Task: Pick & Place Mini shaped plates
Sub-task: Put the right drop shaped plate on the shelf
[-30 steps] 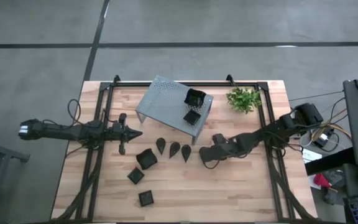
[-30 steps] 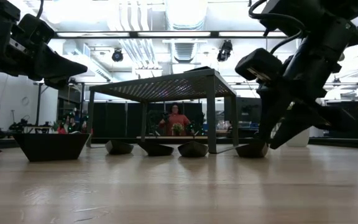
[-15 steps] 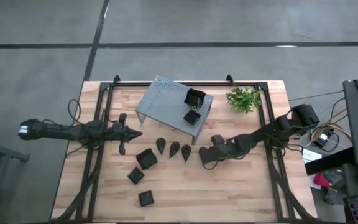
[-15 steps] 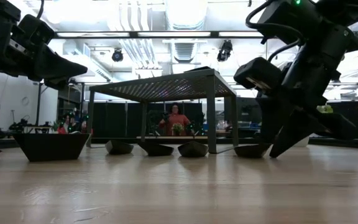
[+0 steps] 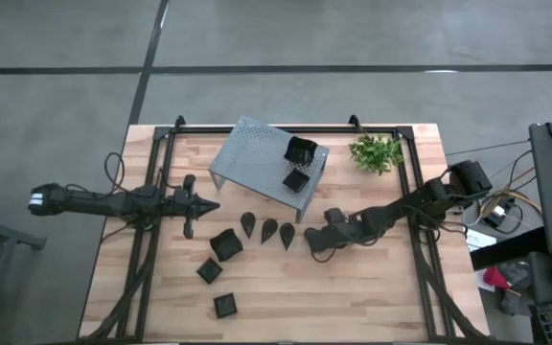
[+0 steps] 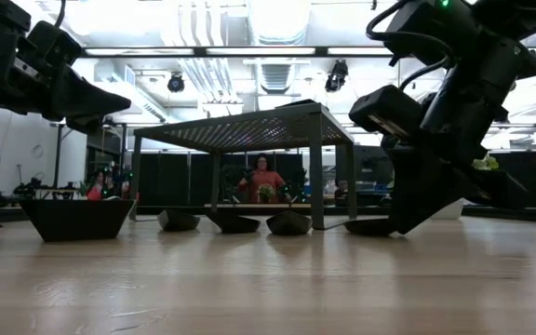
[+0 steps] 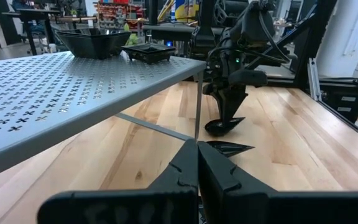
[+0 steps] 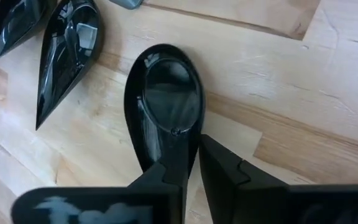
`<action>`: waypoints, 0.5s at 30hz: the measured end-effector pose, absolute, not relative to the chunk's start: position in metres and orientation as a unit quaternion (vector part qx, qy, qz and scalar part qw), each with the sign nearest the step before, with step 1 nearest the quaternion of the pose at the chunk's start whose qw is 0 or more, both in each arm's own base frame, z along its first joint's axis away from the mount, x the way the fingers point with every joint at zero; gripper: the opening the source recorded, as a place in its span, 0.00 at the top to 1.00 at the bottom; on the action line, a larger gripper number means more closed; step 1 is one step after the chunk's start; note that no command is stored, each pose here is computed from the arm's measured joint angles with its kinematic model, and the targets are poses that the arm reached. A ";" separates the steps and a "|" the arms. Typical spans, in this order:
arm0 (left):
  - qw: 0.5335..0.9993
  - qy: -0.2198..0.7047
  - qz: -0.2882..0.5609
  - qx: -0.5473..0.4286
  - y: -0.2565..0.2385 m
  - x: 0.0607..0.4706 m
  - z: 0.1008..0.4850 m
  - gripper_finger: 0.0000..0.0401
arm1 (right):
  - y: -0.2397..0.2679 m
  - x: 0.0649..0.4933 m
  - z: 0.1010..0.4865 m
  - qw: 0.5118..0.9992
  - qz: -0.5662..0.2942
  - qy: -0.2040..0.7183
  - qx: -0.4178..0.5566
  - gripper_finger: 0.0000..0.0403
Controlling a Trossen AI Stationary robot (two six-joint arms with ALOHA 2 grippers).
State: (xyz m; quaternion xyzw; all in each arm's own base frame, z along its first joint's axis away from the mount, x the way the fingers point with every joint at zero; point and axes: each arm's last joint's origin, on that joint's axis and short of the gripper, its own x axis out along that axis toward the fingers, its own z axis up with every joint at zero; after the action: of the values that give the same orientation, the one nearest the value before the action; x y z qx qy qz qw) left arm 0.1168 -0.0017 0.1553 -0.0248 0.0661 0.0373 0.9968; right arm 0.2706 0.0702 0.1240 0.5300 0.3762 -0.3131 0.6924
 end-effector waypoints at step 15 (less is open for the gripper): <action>0.997 0.067 0.037 -0.025 -0.002 0.117 0.155 1.00 | 0.080 0.302 0.163 0.733 -0.237 0.357 0.528 0.98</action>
State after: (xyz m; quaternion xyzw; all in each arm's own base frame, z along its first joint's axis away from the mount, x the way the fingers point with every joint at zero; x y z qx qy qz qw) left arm 0.1168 -0.0017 0.1551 -0.0247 0.0670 0.0374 0.9967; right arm 0.3023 0.0801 0.1630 0.5279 0.3565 -0.2375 0.7334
